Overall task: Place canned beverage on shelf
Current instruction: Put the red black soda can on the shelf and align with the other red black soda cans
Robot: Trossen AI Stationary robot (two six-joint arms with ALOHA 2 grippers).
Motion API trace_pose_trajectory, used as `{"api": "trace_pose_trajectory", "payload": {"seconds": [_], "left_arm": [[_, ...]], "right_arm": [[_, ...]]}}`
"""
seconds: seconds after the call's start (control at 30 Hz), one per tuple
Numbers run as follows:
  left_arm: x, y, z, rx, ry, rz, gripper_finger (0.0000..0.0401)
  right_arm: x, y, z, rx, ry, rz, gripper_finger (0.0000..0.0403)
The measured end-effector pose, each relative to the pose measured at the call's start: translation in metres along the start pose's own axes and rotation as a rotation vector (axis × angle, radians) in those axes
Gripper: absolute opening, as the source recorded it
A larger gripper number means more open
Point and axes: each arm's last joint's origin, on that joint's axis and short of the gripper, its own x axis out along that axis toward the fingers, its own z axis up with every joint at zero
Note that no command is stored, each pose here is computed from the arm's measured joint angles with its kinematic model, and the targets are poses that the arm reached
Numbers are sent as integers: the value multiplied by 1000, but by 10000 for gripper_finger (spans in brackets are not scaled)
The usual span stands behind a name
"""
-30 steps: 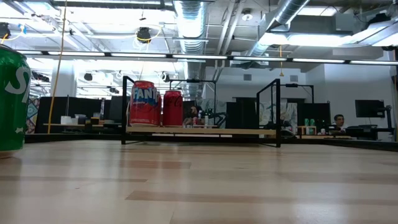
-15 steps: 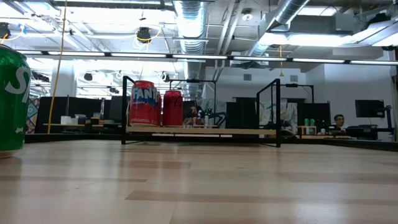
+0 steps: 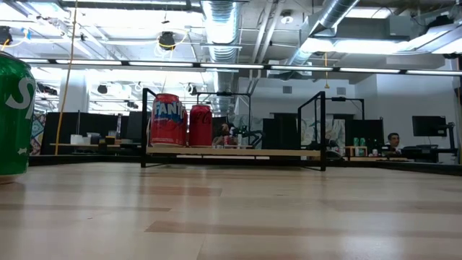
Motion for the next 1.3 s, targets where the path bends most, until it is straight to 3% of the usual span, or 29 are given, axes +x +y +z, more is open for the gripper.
{"api": "trace_pose_trajectory", "payload": {"seconds": [0.23,0.37,0.67,0.97,1.13,1.3], "left_arm": [[0,1,0,34,-4,24,265],[0,1,0,51,-3,34,265],[3,4,-4,53,-9,37,265],[8,8,-14,-60,5,47,270],[8,8,-14,-68,5,42,271],[6,10,-15,-167,13,47,272]], "right_arm": [[1,-7,7,4,-62,-27,296],[11,-10,-1,40,-73,-21,296],[24,-15,-10,-8,-101,-17,296],[27,-11,-12,-54,-112,-17,290],[27,-11,-11,-54,-128,-18,273],[26,-4,-11,-54,-118,-30,253]]}}
